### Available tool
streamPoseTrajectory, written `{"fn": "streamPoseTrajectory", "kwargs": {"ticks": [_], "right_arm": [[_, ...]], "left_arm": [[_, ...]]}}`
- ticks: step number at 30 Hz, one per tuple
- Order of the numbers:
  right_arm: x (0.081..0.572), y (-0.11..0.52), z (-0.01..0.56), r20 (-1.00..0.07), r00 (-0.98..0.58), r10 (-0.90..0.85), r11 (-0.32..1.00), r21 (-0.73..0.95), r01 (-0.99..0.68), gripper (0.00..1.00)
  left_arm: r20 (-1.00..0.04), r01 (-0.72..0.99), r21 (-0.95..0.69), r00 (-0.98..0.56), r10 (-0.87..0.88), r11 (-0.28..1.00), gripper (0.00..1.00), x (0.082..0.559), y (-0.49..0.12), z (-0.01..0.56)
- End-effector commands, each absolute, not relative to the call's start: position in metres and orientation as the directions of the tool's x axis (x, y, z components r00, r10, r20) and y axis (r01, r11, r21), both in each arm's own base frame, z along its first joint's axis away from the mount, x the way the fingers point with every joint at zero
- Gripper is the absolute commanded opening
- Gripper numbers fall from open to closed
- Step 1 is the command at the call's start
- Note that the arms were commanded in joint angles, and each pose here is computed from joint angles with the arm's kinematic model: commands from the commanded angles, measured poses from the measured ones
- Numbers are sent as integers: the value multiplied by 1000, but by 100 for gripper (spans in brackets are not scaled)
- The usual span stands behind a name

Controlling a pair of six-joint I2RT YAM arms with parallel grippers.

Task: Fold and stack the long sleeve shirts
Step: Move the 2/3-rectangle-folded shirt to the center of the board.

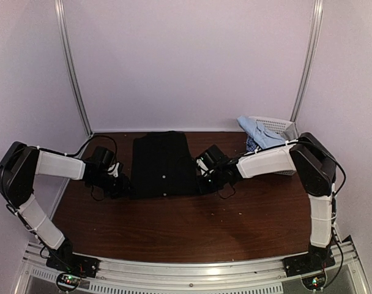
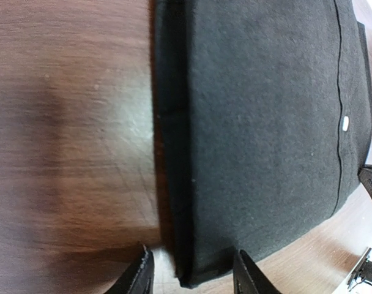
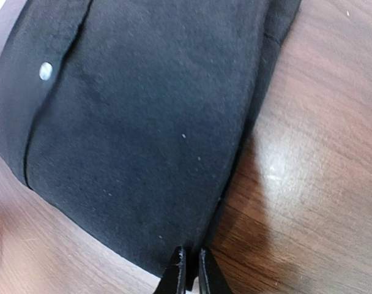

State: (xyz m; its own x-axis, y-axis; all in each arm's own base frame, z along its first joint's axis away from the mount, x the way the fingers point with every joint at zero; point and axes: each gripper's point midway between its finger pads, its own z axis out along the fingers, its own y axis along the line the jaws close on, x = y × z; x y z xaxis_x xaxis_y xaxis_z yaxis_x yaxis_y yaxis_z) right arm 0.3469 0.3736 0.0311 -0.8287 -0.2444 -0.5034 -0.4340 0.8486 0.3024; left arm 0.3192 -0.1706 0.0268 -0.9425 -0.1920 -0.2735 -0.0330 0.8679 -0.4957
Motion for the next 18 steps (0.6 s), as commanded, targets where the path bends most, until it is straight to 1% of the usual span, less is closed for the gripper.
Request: {"fn": "streamPoseTrajectory", "kwargs": {"ticks": [1, 4, 12, 18], "right_arm": [[342, 371, 28, -505, -828, -243, 857, 289, -427, 11], [339, 370, 26, -499, -831, -245, 857, 288, -426, 13], [338, 371, 41, -516, -829, -217, 852, 315, -419, 21], [339, 379, 45, -513, -835, -199, 838, 352, -416, 24]], "left_arm": [[-262, -32, -507, -946, -189, 861, 45, 311, -176, 26], [-258, -32, -505, -948, -187, 862, 44, 309, -178, 24], [-233, -53, -489, -954, -189, 871, 38, 302, -178, 18], [-229, -61, -469, -955, -188, 881, 37, 296, -173, 17]]}}
